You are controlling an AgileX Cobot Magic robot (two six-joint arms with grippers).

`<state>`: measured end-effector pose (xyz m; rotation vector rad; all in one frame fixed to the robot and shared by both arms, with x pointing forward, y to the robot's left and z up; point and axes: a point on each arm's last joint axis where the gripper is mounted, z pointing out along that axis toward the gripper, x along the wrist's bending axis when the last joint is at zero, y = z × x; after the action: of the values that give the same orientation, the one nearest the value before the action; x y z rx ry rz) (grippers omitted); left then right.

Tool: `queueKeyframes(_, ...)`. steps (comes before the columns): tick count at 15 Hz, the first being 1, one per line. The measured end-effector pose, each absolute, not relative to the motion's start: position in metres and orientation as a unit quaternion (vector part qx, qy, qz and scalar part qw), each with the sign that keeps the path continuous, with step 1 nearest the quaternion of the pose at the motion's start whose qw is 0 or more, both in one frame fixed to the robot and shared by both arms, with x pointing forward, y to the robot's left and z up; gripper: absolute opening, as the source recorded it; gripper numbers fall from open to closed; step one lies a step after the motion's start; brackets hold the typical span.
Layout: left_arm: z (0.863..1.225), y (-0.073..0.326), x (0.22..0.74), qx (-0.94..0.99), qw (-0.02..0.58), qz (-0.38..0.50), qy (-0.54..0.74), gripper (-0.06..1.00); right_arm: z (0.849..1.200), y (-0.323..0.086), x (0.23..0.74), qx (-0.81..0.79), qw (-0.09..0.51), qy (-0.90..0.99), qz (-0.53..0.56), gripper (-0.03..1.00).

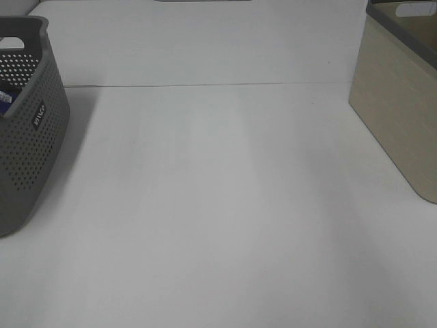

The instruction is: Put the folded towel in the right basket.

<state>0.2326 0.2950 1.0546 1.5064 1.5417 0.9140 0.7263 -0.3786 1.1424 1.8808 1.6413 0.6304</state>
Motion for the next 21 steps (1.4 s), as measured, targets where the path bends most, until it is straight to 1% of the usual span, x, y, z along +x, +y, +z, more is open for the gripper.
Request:
queueKeyframes(1, 1.055, 0.295, 0.233, 0.593, 0.390, 0.360, 0.606, 0.99, 1.144, -0.368, 0.727, 0.696, 0.268, 0.617, 0.251, 0.96)
queueKeyframes(5, 1.055, 0.295, 0.233, 0.593, 0.390, 0.360, 0.606, 0.99, 1.171, -0.306, 0.714, 0.655, 0.276, 0.650, 0.270, 0.96)
queueKeyframes(8, 1.055, 0.295, 0.233, 0.593, 0.390, 0.360, 0.606, 0.99, 1.194, -0.303, 0.676, 0.659, 0.267, 0.652, 0.264, 0.96)
queueKeyframes(9, 1.055, 0.295, 0.233, 0.593, 0.390, 0.360, 0.606, 0.99, 1.189, -0.304, 0.632, 0.673, 0.235, 0.664, 0.227, 0.96)
queueKeyframes(10, 1.055, 0.295, 0.233, 0.593, 0.390, 0.360, 0.606, 0.99, 1.182, -0.304, 0.604, 0.679, 0.216, 0.671, 0.207, 0.95)
queueKeyframes(12, 1.055, 0.295, 0.233, 0.593, 0.390, 0.360, 0.606, 0.99, 1.170, -0.303, 0.537, 0.678, 0.213, 0.674, 0.201, 0.95)
queueKeyframes(14, 1.055, 0.295, 0.233, 0.593, 0.390, 0.360, 0.606, 0.99, 1.151, -0.301, 0.460, 0.664, 0.225, 0.680, 0.214, 0.95)
queueKeyframes(16, 1.055, 0.295, 0.233, 0.593, 0.390, 0.360, 0.606, 0.99, 1.142, -0.301, 0.391, 0.652, 0.259, 0.669, 0.246, 0.94)
queueKeyframes(17, 1.055, 0.295, 0.233, 0.593, 0.390, 0.360, 0.606, 0.99, 1.138, -0.300, 0.375, 0.649, 0.268, 0.665, 0.255, 0.94)
queueKeyframes(19, 1.055, 0.295, 0.233, 0.593, 0.390, 0.360, 0.606, 0.99, 1.124, -0.300, 0.323, 0.633, 0.306, 0.652, 0.285, 0.94)
queueKeyframes(20, 1.055, 0.295, 0.233, 0.593, 0.390, 0.360, 0.606, 0.99, 1.116, -0.300, 0.305, 0.626, 0.321, 0.645, 0.298, 0.94)
queueKeyframes(21, 1.055, 0.295, 0.233, 0.593, 0.390, 0.360, 0.606, 0.99, 1.102, -0.300, 0.285, 0.618, 0.338, 0.639, 0.308, 0.94)
